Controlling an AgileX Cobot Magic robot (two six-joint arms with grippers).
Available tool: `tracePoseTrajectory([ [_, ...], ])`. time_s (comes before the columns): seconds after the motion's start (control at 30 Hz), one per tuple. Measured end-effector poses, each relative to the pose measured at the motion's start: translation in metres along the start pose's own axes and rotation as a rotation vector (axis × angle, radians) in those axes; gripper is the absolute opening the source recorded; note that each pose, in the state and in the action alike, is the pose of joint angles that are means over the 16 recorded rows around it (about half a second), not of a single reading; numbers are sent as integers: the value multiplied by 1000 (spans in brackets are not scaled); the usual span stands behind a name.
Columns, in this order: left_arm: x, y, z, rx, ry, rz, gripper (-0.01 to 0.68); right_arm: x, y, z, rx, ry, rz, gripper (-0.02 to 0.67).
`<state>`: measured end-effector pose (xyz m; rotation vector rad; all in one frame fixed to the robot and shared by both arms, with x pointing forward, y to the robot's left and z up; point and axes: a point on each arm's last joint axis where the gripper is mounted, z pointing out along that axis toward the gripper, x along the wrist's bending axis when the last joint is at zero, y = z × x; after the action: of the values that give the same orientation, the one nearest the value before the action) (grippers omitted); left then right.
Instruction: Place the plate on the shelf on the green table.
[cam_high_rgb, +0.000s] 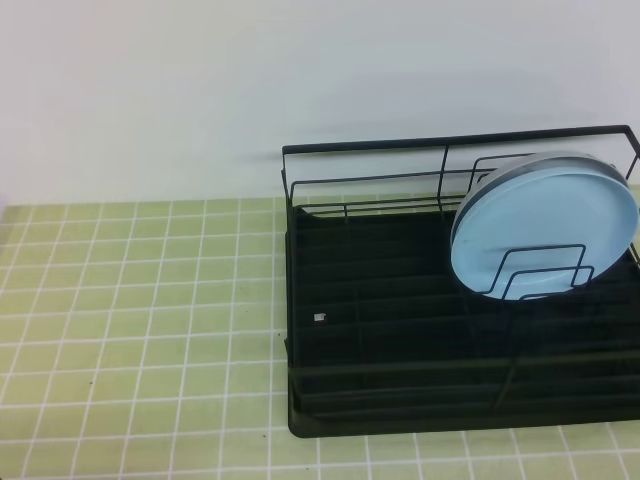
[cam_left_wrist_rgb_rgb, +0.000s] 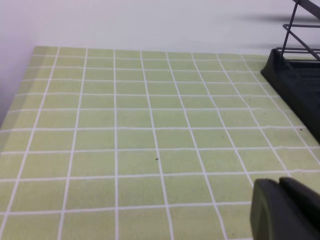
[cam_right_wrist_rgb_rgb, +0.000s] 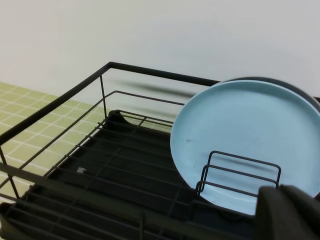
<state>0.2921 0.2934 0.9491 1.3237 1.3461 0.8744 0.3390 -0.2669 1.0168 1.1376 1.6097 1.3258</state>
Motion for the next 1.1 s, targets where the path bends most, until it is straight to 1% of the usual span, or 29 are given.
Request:
tracePoseTrajectory([
  [0.17,0,0,0,0,0,0,0,-4,4,-7,-50,-41,3,-4],
  [0.4,0,0,0,0,0,0,0,-11,8,-32,-199,-162,2,-4],
  [0.53,0,0,0,1,0,0,0,-13,2,-46,-276,-228,1,-4],
  [0.67,0,0,0,1,0,0,0,-13,-7,-53,-318,-261,-3,-3],
  [0.9,0,0,0,2,-1,0,0,-11,-24,-52,-324,-239,-4,-3],
  [1.1,0,0,0,2,-1,0,0,-8,-27,-51,-321,-198,-10,-3],
])
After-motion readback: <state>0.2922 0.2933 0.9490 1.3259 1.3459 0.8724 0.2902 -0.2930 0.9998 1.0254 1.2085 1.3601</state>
